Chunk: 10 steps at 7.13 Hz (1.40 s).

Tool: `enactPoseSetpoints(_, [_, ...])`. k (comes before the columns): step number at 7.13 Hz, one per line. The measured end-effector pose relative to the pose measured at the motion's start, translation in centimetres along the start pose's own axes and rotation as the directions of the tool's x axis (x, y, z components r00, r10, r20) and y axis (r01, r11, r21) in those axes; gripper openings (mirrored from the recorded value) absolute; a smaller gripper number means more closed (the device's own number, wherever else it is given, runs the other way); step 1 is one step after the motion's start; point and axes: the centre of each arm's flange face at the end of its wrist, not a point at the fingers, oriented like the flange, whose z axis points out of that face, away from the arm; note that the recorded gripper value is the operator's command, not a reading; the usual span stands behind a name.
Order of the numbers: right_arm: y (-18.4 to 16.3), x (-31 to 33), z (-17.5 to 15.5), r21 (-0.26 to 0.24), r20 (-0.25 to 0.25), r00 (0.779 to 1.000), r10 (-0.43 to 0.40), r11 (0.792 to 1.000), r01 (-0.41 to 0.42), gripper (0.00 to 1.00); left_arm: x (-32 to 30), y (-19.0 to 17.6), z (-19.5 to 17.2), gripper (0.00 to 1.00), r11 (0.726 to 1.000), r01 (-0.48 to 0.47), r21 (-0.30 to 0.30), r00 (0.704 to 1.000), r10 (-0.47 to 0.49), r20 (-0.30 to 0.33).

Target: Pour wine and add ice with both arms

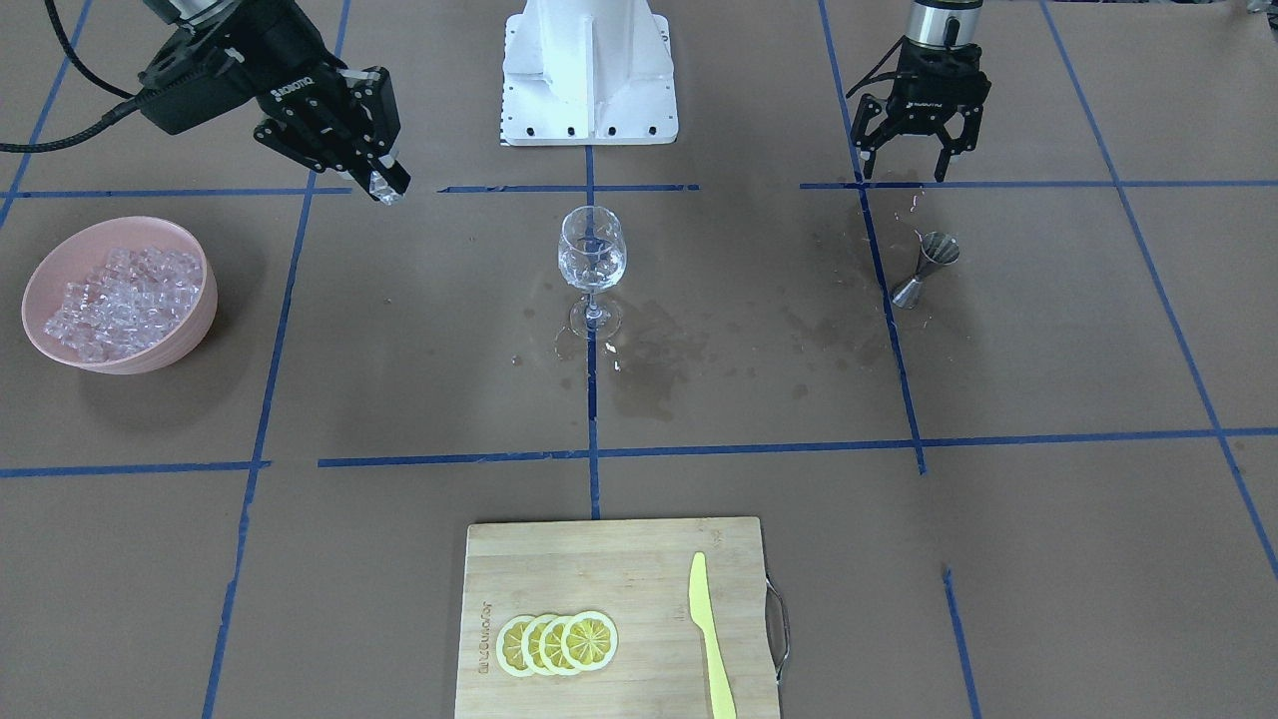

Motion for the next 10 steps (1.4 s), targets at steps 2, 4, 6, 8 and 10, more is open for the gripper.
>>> enactPoseSetpoints(2, [1.9,-2.0,1.5,-0.012,0.01,1.0,-0.005,1.0,0.005,0.0,-0.3,-1.4,-1.7,1.0,0.998,-0.001,-0.067,1.0,0.001,0.005])
enactPoseSetpoints(4, [3.6,-4.3,2.9,-0.018,0.007,1.0,-0.017,1.0,0.017,0.0,-1.2,-3.5,-3.3,1.0,0.993,-0.027,-0.112,1.0,0.025,-0.013])
enactPoseSetpoints(6, [4.6,-6.1,4.7,-0.02,0.0,1.0,-0.028,0.999,0.028,0.0,-2.1,-5.3,-4.5,1.0,0.992,-0.035,-0.12,0.999,0.031,-0.034])
enactPoseSetpoints(8, [4.6,-7.6,6.5,-0.013,-0.008,0.999,-0.032,0.999,0.031,0.0,-2.5,-6.2,-5.4,1.0,0.991,-0.039,-0.128,0.998,0.032,-0.055])
enactPoseSetpoints(10, [4.4,-9.0,8.5,-0.006,-0.02,0.999,-0.032,0.999,0.032,0.0,-2.8,-7.0,-6.3,1.0,0.991,-0.045,-0.128,0.997,0.036,-0.07])
